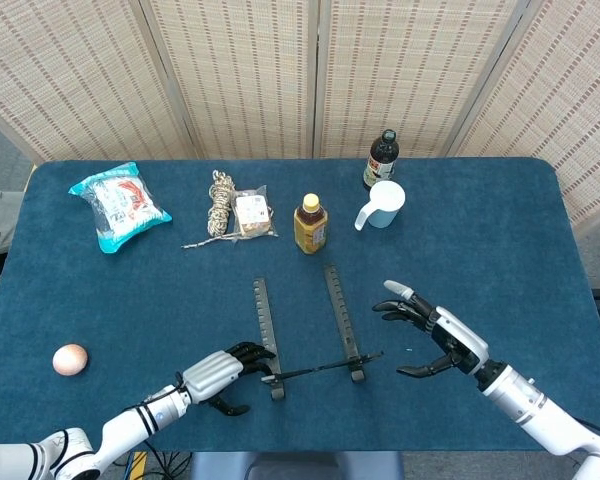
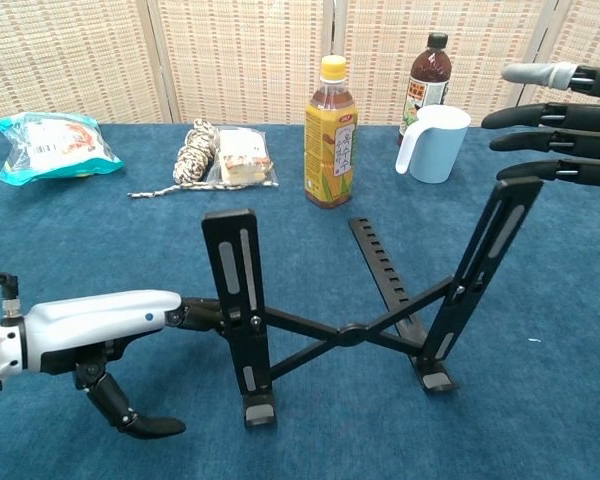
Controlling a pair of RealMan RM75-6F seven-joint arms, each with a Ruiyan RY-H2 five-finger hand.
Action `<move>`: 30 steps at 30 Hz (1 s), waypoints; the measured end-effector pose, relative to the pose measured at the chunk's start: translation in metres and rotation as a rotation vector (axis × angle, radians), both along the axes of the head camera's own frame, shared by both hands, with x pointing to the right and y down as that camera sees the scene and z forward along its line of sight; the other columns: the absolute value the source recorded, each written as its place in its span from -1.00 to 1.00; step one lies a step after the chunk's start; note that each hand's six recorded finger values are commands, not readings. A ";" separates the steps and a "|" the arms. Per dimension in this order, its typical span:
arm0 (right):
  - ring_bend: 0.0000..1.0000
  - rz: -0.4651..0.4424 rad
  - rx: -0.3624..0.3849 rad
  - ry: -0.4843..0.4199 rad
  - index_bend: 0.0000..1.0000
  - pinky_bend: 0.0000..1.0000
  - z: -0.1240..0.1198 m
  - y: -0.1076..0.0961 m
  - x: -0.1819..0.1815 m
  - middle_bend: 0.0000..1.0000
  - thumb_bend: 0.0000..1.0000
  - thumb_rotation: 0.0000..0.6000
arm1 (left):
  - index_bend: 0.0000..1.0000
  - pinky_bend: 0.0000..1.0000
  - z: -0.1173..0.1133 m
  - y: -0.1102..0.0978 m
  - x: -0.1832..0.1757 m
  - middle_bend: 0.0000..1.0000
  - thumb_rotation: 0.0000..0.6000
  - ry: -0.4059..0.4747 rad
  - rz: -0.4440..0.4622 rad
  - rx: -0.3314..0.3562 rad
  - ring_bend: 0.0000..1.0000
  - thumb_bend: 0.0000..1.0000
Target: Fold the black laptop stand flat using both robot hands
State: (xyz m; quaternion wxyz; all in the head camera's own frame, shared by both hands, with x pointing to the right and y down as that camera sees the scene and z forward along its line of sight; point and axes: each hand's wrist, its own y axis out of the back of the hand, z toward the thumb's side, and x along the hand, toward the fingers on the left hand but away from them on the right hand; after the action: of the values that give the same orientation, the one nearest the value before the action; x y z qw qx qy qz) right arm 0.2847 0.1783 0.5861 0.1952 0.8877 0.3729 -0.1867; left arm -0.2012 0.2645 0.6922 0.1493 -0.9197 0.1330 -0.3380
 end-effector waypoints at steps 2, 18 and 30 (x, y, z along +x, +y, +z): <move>-0.73 0.001 0.001 0.001 -0.93 -0.64 0.000 0.000 0.000 -0.54 -1.00 1.00 | -0.52 -1.00 0.000 0.001 0.000 -0.84 1.00 0.001 0.001 -0.005 -0.98 -0.50; -0.83 -0.102 0.147 0.152 -1.00 -0.64 -0.002 -0.008 0.004 -0.68 -1.00 1.00 | -0.53 -1.00 -0.014 -0.030 -0.021 -0.84 1.00 -0.022 -0.068 0.097 -0.98 -0.50; -0.98 -0.333 0.191 0.403 -1.00 -0.75 0.000 -0.012 -0.006 -0.81 -1.00 1.00 | -0.54 -1.00 -0.048 -0.065 -0.069 -0.84 1.00 -0.116 -0.194 0.294 -0.99 -0.50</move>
State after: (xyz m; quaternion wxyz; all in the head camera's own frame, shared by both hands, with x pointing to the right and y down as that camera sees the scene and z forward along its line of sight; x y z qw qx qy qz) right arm 0.2785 0.1666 0.5865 -0.0010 0.8962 0.2690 -0.3529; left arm -0.2701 0.1995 0.6443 0.2562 -0.8498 0.2603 -0.3802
